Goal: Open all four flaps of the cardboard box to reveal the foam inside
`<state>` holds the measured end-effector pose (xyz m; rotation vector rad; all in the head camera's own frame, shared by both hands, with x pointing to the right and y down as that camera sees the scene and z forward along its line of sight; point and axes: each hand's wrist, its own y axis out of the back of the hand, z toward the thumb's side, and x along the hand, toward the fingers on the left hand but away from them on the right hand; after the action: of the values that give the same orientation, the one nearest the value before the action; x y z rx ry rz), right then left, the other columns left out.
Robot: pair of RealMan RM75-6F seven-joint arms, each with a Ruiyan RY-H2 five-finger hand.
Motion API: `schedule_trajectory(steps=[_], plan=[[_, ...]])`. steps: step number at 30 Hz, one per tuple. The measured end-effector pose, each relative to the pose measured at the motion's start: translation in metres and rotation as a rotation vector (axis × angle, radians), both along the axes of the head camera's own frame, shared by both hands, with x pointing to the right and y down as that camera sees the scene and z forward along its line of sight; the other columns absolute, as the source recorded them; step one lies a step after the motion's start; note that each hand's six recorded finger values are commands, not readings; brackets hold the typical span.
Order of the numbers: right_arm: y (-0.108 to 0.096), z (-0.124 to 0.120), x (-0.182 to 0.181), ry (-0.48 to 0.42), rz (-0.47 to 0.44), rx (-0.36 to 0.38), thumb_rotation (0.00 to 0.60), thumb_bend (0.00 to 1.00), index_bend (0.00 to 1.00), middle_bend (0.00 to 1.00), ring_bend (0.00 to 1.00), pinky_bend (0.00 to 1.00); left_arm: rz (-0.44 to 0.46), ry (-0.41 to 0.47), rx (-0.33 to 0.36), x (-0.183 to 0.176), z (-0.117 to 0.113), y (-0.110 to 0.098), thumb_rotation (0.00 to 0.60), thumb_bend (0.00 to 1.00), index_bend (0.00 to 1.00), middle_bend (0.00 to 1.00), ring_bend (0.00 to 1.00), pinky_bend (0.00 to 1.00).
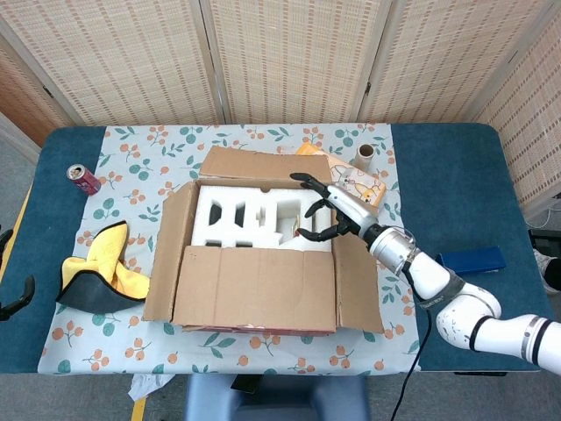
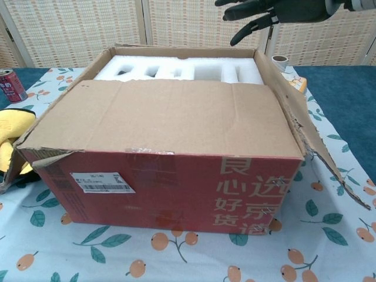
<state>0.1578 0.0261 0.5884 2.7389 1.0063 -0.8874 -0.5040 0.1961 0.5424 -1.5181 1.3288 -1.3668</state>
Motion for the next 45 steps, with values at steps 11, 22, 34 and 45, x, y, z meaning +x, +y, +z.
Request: schedule_trajectory(steps=[11,22,34,45], plan=[[0.021,0.023,-0.008,-0.003,-0.066,-0.052,0.6,0.38,0.0,0.0,0.0,0.34,-0.006,0.012,0.0,-0.003,0.0,-0.001,0.6,0.52,0.0,0.02,0.01,0.0],[0.042,0.03,-0.014,-0.006,-0.131,-0.09,0.6,0.38,0.0,0.0,0.0,0.35,-0.013,0.01,-0.011,-0.003,0.001,-0.001,0.6,0.52,0.0,0.02,0.01,0.0],[0.052,0.005,-0.017,-0.08,-0.143,-0.091,0.6,0.38,0.0,0.0,0.0,0.37,-0.022,0.005,-0.017,-0.006,0.003,-0.002,0.6,0.52,0.0,0.02,0.01,0.0],[0.065,-0.051,-0.02,-0.155,-0.193,0.0,0.6,0.38,0.0,0.0,0.0,0.37,-0.018,-0.018,-0.016,-0.004,0.004,-0.002,0.6,0.52,0.0,0.02,0.01,0.0]])
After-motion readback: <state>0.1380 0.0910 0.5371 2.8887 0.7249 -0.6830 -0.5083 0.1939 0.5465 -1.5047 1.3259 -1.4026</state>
